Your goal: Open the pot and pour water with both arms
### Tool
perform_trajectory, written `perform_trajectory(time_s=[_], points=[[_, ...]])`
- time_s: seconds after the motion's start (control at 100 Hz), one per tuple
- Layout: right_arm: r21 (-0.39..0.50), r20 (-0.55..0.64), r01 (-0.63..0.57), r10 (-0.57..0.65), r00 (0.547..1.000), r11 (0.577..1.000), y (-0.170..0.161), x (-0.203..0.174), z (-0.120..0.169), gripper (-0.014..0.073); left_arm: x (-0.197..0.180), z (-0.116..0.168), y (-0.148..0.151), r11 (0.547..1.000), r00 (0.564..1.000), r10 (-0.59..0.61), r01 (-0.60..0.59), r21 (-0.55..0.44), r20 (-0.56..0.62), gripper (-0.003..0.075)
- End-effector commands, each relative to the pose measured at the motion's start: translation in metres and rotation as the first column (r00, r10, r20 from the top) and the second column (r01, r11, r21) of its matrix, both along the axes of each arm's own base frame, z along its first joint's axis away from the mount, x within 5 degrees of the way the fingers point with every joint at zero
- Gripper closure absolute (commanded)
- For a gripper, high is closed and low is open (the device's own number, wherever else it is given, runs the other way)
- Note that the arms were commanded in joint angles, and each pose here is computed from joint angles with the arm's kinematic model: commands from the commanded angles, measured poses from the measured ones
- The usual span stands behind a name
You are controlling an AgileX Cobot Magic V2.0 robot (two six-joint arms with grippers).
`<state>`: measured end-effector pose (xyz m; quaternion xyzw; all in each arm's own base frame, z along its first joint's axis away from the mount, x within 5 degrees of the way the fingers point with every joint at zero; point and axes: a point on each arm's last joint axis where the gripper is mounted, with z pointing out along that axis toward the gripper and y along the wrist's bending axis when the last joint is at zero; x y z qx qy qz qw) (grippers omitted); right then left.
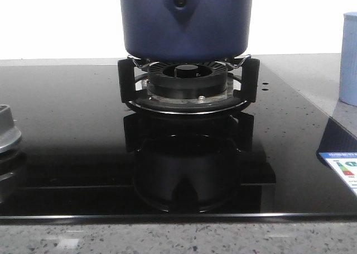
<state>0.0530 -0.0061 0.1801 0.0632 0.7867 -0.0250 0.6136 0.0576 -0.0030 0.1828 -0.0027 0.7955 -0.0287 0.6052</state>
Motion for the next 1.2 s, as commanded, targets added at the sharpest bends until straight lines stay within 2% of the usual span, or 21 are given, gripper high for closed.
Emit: perform_trajectory(time_s=[0.0, 0.56, 0.75, 0.85, 0.92, 0.99, 1.0, 1.01, 1.05, 1.06, 1.08, 1.14, 1.19], points=[[-0.015, 0.012, 0.006, -0.006, 1.000, 1.000, -0.001, 0.000, -0.007, 0.0659, 0.003, -0.010, 0.000, 1.000, 1.000, 0.005, -0.004, -0.009, 0.016, 0.0740], [-0.041, 0.019, 0.008, -0.008, 1.000, 0.999, -0.001, 0.000, -0.006, 0.0659, 0.003, -0.010, 0.000, 1.000, 1.000, 0.004, -0.004, -0.002, 0.020, 0.0740], [-0.057, 0.144, 0.015, -0.006, 0.990, 0.998, -0.002, 0.002, 0.006, 0.0659, 0.004, -0.003, 0.001, 1.000, 0.996, 0.008, -0.007, -0.004, 0.091, 0.0740], [-0.071, 0.259, 0.022, -0.003, 0.966, 0.997, -0.002, 0.002, 0.016, 0.0659, 0.005, 0.006, 0.000, 0.994, 0.982, 0.034, -0.014, -0.108, 0.186, 0.0741], [-0.029, 0.337, 0.024, -0.013, 0.941, 0.999, -0.002, 0.002, 0.023, 0.0659, 0.006, 0.014, 0.002, 0.959, 0.964, 0.096, -0.023, -0.283, 0.248, 0.0740], [0.112, 0.413, 0.016, -0.062, 0.908, 0.994, -0.003, 0.001, 0.029, 0.0659, 0.006, 0.019, 0.006, 0.892, 0.943, 0.177, -0.032, -0.451, 0.282, 0.0741], [0.141, 0.424, 0.014, -0.073, 0.903, 0.990, -0.003, 0.001, 0.030, 0.0659, 0.005, 0.020, 0.007, 0.868, 0.939, 0.198, -0.034, -0.495, 0.282, 0.0740], [0.156, 0.428, 0.013, -0.079, 0.900, 0.988, -0.003, 0.001, 0.030, 0.0659, 0.005, 0.020, 0.007, 0.868, 0.937, 0.201, -0.035, -0.496, 0.287, 0.0740], [0.247, 0.447, 0.004, -0.118, 0.887, 0.969, -0.005, 0.000, 0.032, 0.0659, 0.005, 0.022, 0.010, 0.799, 0.926, 0.255, -0.040, -0.599, 0.278, 0.0740], [0.261, 0.449, 0.003, -0.124, 0.885, 0.965, -0.005, 0.000, 0.032, 0.0659, 0.005, 0.022, 0.010, 0.799, 0.925, 0.256, -0.040, -0.599, 0.279, 0.0740], [0.301, 0.450, -0.002, -0.140, 0.882, 0.954, -0.005, 0.000, 0.032, 0.0659, 0.005, 0.022, 0.011, 0.755, 0.924, 0.278, -0.042, -0.654, 0.262, 0.0740], [0.373, 0.450, -0.011, -0.170, 0.877, 0.928, -0.006, 0.000, 0.032, 0.0659, 0.005, 0.021, 0.012, 0.687, 0.924, 0.305, -0.046, -0.725, 0.230, 0.0740], [0.384, 0.449, -0.012, -0.175, 0.876, 0.923, -0.006, 0.000, 0.032, 0.0659, 0.005, 0.024, 0.011, 0.674, 0.929, 0.296, -0.038, -0.738, 0.223, 0.0740]])
